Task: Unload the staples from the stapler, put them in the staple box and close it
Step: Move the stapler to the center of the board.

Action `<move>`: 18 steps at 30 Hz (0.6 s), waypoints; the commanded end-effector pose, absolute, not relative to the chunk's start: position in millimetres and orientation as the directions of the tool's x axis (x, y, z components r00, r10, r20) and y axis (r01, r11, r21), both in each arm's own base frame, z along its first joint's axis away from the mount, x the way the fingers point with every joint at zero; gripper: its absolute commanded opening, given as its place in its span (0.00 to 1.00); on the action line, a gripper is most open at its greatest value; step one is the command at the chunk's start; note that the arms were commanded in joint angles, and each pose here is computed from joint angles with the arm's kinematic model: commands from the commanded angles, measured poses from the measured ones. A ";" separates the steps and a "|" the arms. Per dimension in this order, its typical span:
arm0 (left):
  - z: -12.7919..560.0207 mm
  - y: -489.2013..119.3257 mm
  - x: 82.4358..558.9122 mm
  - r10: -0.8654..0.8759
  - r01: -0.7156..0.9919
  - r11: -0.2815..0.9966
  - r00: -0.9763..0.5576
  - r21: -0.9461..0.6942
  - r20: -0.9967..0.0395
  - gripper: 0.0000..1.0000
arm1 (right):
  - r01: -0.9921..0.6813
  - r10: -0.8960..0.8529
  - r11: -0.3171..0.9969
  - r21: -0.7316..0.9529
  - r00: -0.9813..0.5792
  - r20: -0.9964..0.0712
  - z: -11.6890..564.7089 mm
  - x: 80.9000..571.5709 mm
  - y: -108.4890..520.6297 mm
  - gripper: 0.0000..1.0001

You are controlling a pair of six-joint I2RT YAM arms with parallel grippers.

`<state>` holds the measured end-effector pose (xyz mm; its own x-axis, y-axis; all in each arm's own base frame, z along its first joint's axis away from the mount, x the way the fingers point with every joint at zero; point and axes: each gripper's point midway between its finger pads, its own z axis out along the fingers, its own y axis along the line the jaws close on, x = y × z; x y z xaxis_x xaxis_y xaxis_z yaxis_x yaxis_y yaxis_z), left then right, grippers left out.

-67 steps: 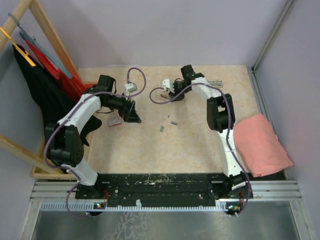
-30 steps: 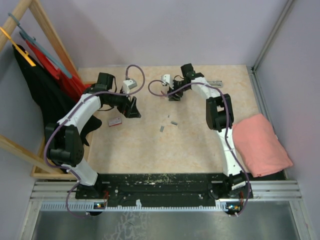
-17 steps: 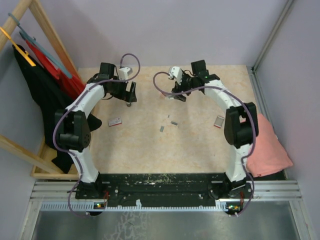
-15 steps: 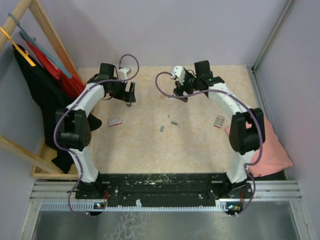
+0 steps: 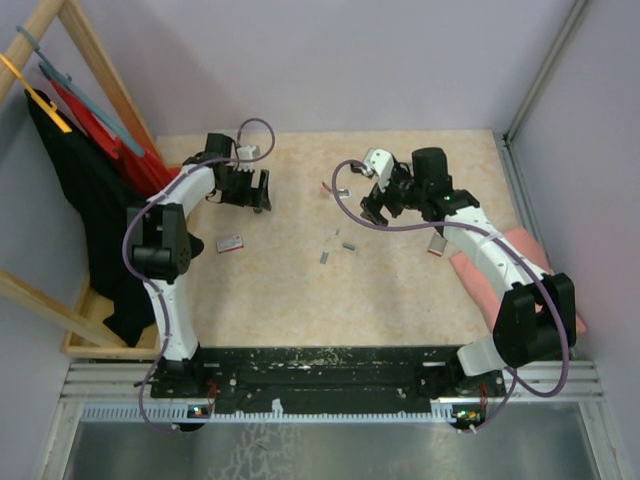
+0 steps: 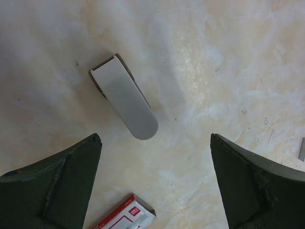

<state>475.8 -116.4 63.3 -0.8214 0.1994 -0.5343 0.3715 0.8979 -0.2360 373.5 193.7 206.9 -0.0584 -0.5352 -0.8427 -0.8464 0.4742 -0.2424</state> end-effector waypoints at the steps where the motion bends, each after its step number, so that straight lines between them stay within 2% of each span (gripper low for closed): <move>1: 64.4 -126.6 476.7 0.166 0.366 0.879 -0.837 -0.307 -0.522 0.99 | -0.844 -0.468 0.484 -0.232 -0.025 -0.883 231.6 370.3 201.0 0.90; 8: 55.3 -145.6 465.0 0.140 0.369 0.834 -0.861 -0.409 -0.489 0.99 | -0.851 -0.475 0.476 -0.222 -0.035 -0.879 220.3 369.8 201.5 0.91; 18: 49.3 -166.9 460.9 0.146 0.382 0.809 -0.866 -0.446 -0.478 0.99 | -0.857 -0.483 0.465 -0.224 -0.033 -0.875 214.6 367.2 200.7 0.92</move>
<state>461.5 -150.7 54.2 -0.8652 0.1433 -0.4805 0.3682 0.8320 -0.4150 365.1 197.0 192.6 -0.0997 -0.5129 -0.8526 -0.8605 0.4747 -0.1850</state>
